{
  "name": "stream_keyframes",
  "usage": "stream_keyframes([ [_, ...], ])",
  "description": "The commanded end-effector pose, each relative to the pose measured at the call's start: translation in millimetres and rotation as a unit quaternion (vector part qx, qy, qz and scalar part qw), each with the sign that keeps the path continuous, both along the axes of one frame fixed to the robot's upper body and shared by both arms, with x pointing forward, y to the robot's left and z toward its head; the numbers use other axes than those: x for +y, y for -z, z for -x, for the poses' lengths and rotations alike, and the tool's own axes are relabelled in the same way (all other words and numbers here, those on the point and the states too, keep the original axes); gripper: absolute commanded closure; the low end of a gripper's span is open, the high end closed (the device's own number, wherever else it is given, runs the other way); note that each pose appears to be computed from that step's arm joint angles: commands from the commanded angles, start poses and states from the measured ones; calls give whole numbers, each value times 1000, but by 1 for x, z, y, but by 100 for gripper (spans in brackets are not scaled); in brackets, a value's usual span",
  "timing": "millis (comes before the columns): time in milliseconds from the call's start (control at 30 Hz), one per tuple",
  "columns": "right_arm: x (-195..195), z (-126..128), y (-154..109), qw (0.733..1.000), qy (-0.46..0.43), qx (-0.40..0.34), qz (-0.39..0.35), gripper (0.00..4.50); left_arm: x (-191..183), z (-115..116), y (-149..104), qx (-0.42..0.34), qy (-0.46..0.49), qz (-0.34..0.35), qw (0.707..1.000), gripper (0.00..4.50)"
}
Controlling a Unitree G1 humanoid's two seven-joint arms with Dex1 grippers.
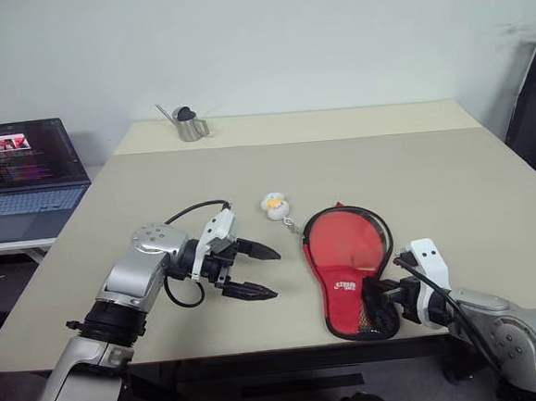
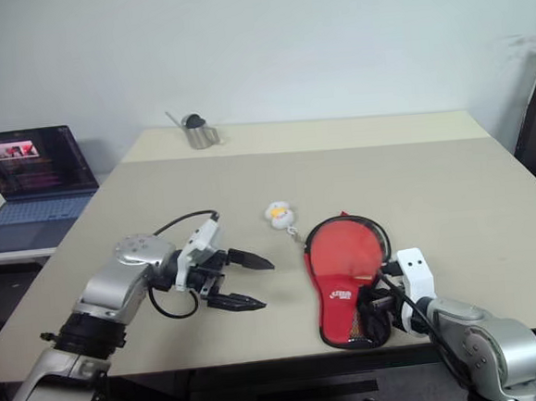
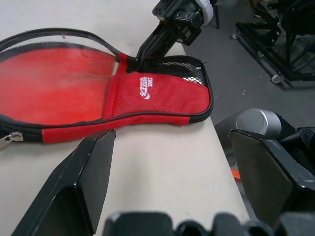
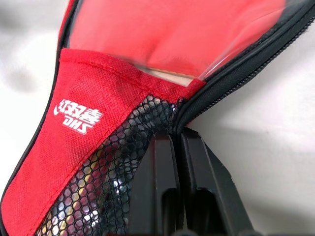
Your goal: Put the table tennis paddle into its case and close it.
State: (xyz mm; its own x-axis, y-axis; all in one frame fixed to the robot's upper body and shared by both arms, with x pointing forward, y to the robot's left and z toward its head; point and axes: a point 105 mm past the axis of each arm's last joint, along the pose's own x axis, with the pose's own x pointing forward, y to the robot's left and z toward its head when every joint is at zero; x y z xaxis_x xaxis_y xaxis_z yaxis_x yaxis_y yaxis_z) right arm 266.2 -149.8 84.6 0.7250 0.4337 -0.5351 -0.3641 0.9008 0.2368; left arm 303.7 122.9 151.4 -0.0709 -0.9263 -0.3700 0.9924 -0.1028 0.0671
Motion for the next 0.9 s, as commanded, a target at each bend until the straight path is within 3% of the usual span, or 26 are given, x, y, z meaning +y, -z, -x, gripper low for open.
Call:
stream_keyframes([
  [33, -7, 7, 5, 1000, 1, 18, 6, 448, -2, 8, -7, -7, 45, 0, 999, 45],
  [167, -8, 7, 4, 1000, 3, 16, 5, 448, -4, 8, -5, -8, 47, 0, 999, 45],
  [400, -22, -4, -3, 997, 80, 5, 5, 448, -7, 8, -3, -9, 48, 3, 999, 45],
  [500, -35, -4, -10, 993, 118, -12, 19, 378, -7, 9, -2, -9, 46, 5, 999, 45],
  [700, -57, 0, -32, 982, 175, -53, 47, 187, -6, 8, -1, -7, 40, 8, 999, 45],
  [833, -31, 1, -57, 988, 106, -112, 22, 42, -8, 6, -1, -8, 32, 16, 999, 45],
  [900, -18, 1, -68, 987, 71, -142, 13, 3, -9, 3, -3, -12, 22, 24, 999, 45],
])
